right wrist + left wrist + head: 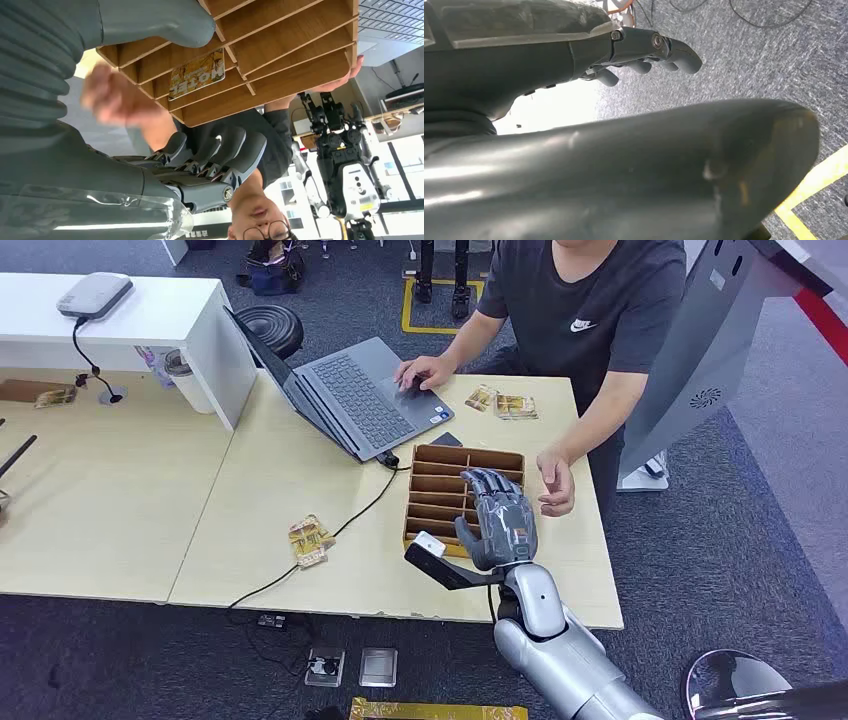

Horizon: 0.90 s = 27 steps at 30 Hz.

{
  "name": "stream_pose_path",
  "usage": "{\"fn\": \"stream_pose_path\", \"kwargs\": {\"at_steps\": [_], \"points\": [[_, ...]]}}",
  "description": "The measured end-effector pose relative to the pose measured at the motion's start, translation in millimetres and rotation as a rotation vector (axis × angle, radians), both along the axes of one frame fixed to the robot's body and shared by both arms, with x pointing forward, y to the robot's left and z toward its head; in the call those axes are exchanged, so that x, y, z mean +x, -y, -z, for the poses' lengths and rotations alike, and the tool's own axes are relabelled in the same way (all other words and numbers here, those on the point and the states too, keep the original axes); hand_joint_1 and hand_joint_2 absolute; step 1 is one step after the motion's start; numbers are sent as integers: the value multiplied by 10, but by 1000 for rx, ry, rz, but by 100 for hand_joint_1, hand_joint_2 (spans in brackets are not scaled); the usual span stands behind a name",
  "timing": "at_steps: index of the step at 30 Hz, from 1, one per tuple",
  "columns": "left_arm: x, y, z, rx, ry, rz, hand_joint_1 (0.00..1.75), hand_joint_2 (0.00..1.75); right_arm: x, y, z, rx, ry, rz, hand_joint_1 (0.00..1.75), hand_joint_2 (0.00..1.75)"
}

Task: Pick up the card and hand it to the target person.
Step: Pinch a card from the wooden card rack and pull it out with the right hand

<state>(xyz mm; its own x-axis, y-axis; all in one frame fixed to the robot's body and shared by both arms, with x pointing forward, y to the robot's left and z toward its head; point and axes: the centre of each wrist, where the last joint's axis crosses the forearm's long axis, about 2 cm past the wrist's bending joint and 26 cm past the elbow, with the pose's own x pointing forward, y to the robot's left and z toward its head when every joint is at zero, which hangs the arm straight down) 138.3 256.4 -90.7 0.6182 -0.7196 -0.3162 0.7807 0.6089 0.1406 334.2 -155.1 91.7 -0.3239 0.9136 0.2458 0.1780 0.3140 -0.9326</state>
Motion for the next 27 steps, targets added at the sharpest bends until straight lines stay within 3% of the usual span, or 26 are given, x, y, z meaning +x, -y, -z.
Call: {"fn": "stream_pose_path", "kwargs": {"at_steps": [15,19,22,25,27], "points": [[12,0,-4,0,2,0,0,0,20,32,27,-16,-8,10,57,175],[20,0,-6,1,5,1,0,0,37,43,23,-15,-9,18,80,175],[31,0,-9,2,8,7,0,0,63,56,9,-15,-5,26,84,175],[42,1,-13,6,12,19,0,0,97,70,-13,-17,1,33,104,175],[52,2,-16,9,17,28,0,0,128,83,-35,-20,7,39,102,175]]}}
